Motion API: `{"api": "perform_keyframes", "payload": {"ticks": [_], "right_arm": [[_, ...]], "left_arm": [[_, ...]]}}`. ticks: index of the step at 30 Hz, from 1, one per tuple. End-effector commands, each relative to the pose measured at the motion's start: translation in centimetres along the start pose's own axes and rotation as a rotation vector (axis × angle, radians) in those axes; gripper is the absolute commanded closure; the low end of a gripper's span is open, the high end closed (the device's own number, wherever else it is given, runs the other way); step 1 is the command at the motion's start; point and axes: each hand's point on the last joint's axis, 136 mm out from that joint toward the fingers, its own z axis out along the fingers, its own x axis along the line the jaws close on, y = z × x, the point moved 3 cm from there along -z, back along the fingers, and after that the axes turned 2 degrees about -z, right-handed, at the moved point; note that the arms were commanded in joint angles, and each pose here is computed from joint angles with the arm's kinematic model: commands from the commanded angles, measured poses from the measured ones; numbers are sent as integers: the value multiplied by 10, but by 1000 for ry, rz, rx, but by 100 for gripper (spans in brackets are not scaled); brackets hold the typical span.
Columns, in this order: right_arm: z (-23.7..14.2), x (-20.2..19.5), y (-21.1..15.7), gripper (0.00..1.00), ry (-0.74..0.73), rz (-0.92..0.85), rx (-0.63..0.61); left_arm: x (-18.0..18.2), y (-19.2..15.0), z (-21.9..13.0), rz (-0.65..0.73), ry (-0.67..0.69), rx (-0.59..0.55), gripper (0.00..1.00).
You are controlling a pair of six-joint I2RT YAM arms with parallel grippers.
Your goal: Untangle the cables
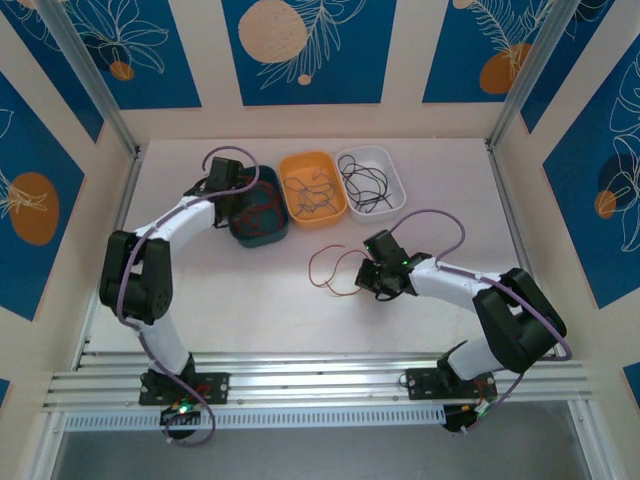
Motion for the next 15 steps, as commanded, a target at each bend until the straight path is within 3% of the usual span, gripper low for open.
{"api": "perform_keyframes", "payload": {"ticks": [1,15], "right_arm": [[0,4,2,100,8,18,1],[-2,5,3,100,14,20,-4]], "left_arm": [[2,4,6,-53,26,23,100],[3,3,27,-7,79,43,92]]}}
